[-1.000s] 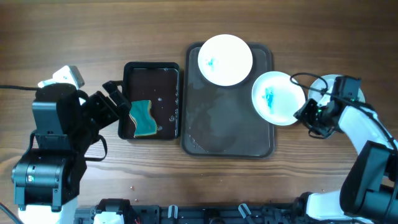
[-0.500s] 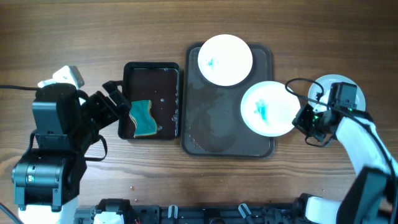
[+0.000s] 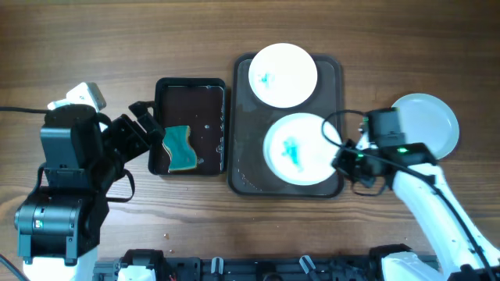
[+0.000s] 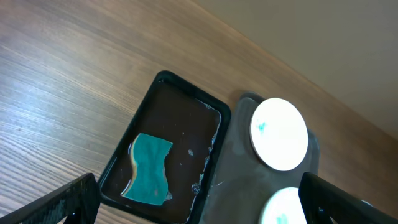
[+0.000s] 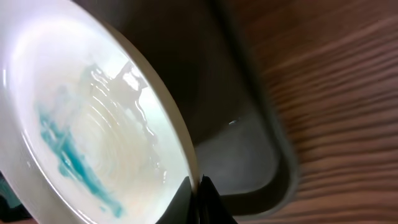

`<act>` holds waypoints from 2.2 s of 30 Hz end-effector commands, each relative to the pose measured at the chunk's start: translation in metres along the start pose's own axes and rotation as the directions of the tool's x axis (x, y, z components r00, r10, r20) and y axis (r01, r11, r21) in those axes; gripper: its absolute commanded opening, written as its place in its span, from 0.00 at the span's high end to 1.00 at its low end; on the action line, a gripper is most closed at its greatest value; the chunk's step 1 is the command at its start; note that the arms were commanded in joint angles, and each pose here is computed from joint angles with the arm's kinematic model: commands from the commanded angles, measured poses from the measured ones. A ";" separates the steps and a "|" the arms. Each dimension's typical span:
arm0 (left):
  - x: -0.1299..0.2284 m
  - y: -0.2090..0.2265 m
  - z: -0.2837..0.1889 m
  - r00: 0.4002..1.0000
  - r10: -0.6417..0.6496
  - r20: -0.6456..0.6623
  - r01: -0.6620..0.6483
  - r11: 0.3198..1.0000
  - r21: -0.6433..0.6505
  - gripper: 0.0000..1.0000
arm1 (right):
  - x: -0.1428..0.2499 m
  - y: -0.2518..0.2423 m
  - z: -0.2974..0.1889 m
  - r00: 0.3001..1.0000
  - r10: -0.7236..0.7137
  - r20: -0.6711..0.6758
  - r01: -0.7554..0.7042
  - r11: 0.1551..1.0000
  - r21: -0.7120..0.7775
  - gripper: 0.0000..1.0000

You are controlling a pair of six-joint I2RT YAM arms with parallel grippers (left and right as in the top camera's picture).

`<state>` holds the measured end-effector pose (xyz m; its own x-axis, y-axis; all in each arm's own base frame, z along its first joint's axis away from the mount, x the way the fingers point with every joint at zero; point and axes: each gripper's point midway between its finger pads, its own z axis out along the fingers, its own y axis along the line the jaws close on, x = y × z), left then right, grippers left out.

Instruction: Clean dirty plates on tray and stack at the side

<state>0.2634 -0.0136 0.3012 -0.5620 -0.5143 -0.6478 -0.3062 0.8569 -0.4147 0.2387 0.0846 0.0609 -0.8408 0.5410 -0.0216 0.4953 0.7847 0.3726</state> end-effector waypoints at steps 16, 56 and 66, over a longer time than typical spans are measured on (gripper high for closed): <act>0.005 -0.017 0.003 0.998 0.012 -0.054 -0.008 0.997 0.077 0.00 | -0.020 0.088 -0.057 0.875 -0.389 0.289 0.414 0.910 -0.027 0.61; 0.159 0.028 0.225 0.702 0.065 -0.710 -0.289 0.936 -0.200 0.34 | -0.018 0.094 -0.121 0.854 -0.445 0.270 0.448 0.893 0.052 0.60; 0.197 0.040 0.193 0.570 0.000 -0.822 -0.306 0.928 -0.212 0.42 | -0.041 0.060 -0.127 0.920 -0.272 0.281 0.257 0.962 0.090 0.59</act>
<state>0.3040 -0.0753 0.0347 -0.9507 -0.2923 0.1037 -0.2944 0.9557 -0.0046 0.2727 0.0886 0.1950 -0.8771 0.2994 -0.3756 0.2073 0.9413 0.2663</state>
